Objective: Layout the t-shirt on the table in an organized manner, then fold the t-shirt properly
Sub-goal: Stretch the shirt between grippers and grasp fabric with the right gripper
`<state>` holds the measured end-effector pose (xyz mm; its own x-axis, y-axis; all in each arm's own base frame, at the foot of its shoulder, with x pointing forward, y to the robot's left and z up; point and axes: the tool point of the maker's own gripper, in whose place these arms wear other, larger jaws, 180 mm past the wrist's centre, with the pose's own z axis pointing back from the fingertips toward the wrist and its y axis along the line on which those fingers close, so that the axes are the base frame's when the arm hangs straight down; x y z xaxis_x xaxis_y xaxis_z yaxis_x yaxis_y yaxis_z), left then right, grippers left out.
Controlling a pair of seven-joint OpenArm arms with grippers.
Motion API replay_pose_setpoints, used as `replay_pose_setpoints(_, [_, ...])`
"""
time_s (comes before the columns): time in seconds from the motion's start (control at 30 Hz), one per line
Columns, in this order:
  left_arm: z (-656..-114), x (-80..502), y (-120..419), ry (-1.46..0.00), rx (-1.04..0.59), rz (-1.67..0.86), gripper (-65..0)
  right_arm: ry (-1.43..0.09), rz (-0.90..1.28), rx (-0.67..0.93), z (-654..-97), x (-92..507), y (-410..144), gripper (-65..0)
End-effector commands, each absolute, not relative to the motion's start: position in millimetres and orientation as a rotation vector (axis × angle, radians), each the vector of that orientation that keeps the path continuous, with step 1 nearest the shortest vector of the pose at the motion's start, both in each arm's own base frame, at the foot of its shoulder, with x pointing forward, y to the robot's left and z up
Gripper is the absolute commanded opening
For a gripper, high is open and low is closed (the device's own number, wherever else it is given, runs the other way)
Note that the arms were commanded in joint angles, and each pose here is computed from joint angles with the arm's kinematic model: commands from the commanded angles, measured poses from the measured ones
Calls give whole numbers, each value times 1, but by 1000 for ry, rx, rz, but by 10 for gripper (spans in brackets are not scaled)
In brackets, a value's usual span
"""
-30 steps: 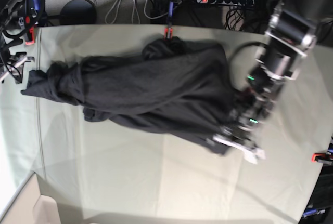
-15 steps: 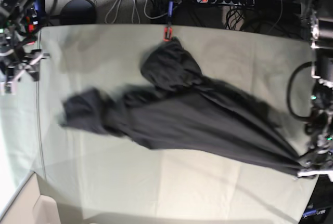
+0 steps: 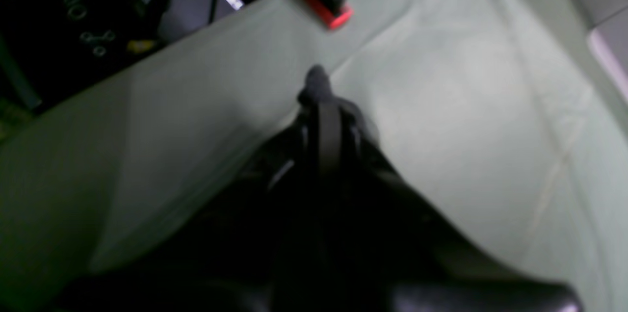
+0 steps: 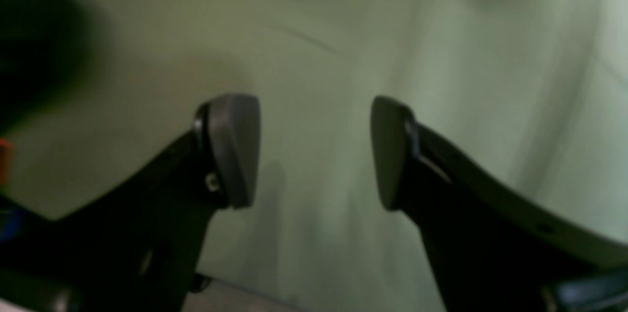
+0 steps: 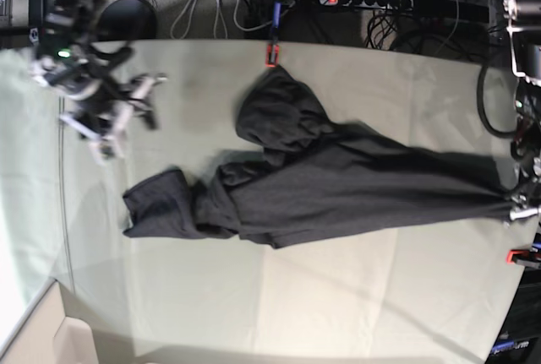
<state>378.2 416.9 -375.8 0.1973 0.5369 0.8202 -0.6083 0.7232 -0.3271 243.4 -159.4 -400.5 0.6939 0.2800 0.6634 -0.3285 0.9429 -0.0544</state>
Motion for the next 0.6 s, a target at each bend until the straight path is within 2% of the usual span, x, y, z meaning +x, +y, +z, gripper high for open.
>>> replay_pose_setpoints(0.0, [-353, 385, 429, -1180, 91, 796, -649, -773, 358, 95, -392, 252, -147, -286])
replay_pose_setpoints(0.13, [-365, 373, 429, -1150, 106, 790, -649, -772, 453, 218, -396, 254, -87, -285])
replay_pose_setpoints(0.27, [-374, 364, 429, -1128, 115, 786, -649, -747, 527, 297, -404, 252, -49, -285])
replay_pose_setpoints(0.57, [-384, 353, 429, -1101, 126, 783, -649, -667, 574, 376, -431, 254, -20, -285])
